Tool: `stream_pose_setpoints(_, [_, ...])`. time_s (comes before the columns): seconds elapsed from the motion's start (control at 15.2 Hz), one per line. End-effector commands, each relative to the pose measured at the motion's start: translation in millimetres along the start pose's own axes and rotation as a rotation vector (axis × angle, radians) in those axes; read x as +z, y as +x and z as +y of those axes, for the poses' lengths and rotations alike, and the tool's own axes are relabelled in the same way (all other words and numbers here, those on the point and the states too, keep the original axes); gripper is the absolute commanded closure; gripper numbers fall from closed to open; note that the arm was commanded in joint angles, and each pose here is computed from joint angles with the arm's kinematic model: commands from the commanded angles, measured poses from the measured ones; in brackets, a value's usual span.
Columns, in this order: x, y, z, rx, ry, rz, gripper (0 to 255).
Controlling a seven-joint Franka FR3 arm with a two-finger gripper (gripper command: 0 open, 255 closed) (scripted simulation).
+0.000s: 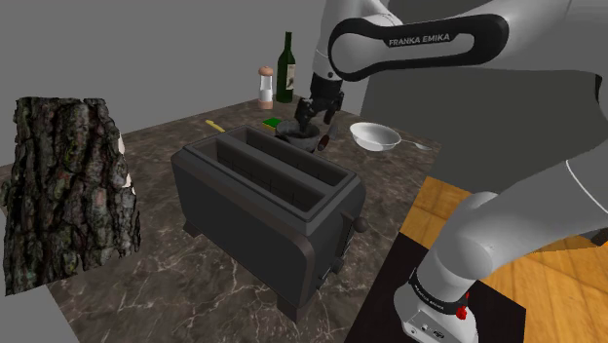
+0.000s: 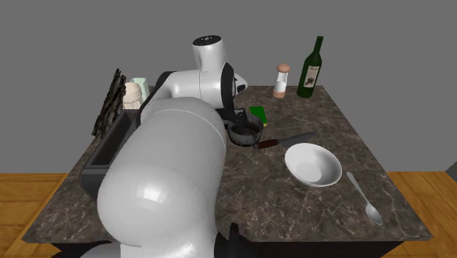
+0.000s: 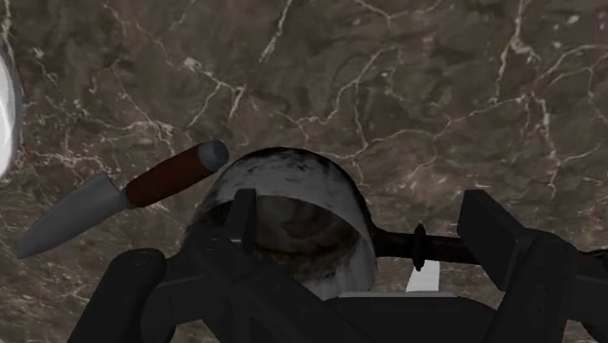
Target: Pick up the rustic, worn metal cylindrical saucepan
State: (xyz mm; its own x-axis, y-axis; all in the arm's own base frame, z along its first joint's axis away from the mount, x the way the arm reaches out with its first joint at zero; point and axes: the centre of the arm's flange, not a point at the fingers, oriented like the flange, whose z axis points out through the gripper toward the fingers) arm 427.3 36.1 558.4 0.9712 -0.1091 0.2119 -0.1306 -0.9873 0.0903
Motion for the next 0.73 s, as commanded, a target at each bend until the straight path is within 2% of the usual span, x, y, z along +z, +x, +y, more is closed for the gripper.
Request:
stream_pose_setpoints(0.0, [13, 22, -8, 0.040, 0.003, 0.017, 0])
stream_pose_setpoints(0.53, [59, 105, -29, 0.193, 0.010, 0.078, 0])
stream_pose_setpoints(0.66, [65, 105, -30, 0.195, 0.010, 0.079, 0])
